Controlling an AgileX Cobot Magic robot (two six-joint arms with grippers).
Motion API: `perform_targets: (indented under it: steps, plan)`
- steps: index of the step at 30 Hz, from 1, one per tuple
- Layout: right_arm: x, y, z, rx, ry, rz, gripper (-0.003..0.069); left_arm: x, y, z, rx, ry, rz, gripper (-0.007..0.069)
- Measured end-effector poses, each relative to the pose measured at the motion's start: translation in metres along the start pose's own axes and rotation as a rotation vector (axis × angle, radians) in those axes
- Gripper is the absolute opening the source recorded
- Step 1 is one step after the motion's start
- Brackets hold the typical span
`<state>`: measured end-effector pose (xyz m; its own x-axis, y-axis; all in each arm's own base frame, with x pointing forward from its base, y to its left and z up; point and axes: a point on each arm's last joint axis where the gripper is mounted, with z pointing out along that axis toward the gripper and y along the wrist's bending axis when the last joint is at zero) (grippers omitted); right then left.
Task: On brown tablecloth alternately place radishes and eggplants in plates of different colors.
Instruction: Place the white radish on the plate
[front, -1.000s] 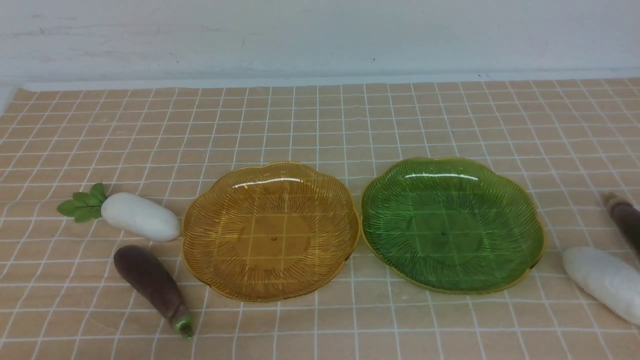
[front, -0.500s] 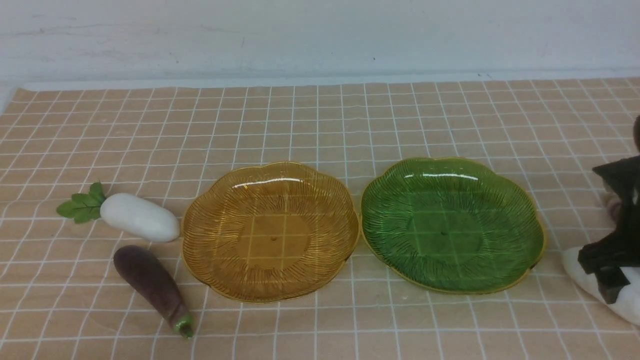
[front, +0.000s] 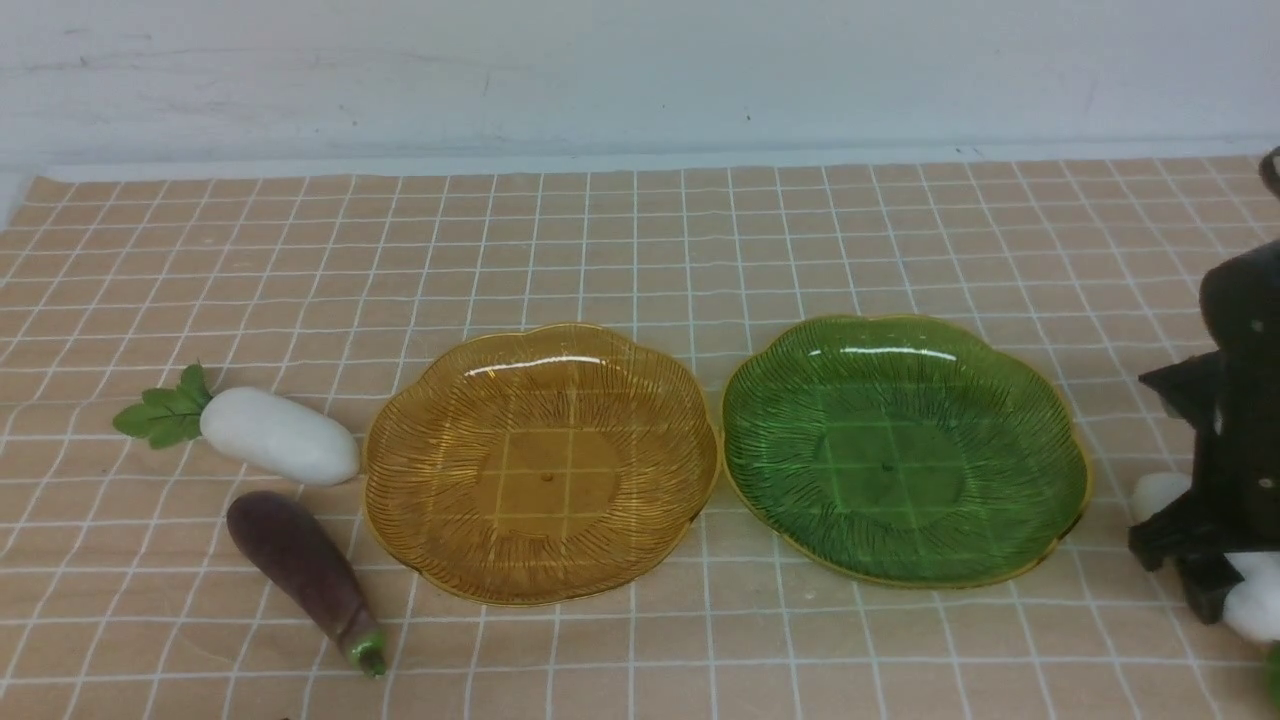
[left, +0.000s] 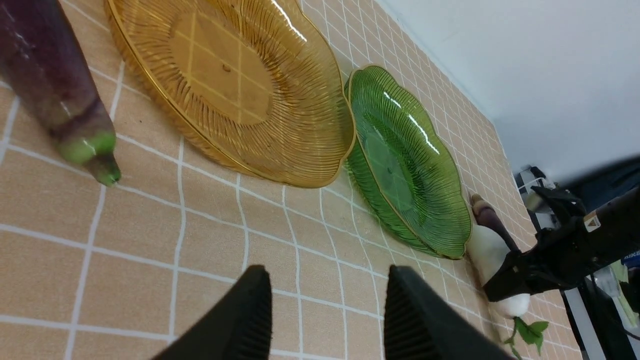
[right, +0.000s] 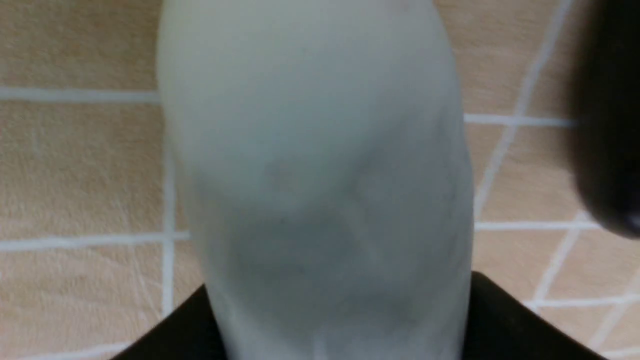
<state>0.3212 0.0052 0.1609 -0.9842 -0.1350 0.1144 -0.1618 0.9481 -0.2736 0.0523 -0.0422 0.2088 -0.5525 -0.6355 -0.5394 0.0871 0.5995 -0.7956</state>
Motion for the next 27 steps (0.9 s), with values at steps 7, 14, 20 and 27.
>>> perform_targets:
  steps: [7,14,20,27]
  plan:
    - [-0.001,-0.016,-0.074,-0.059,-0.196,0.098,0.0493,0.0,0.0,0.0,0.0,0.0,0.0,0.0294]
    - [-0.008,0.027,-0.145,-0.459,-0.572,-0.02,0.0493,0.0,0.0,0.0,0.0,-0.001,0.0,0.0294]
    - [-0.039,0.06,-0.104,-0.498,-0.498,-0.072,0.0493,0.0,0.001,0.0,-0.014,-0.002,0.034,0.0294]
    - [-0.044,0.062,-0.08,-0.453,-0.388,-0.112,0.0638,0.0,0.002,0.0,-0.018,-0.001,0.046,0.0294]
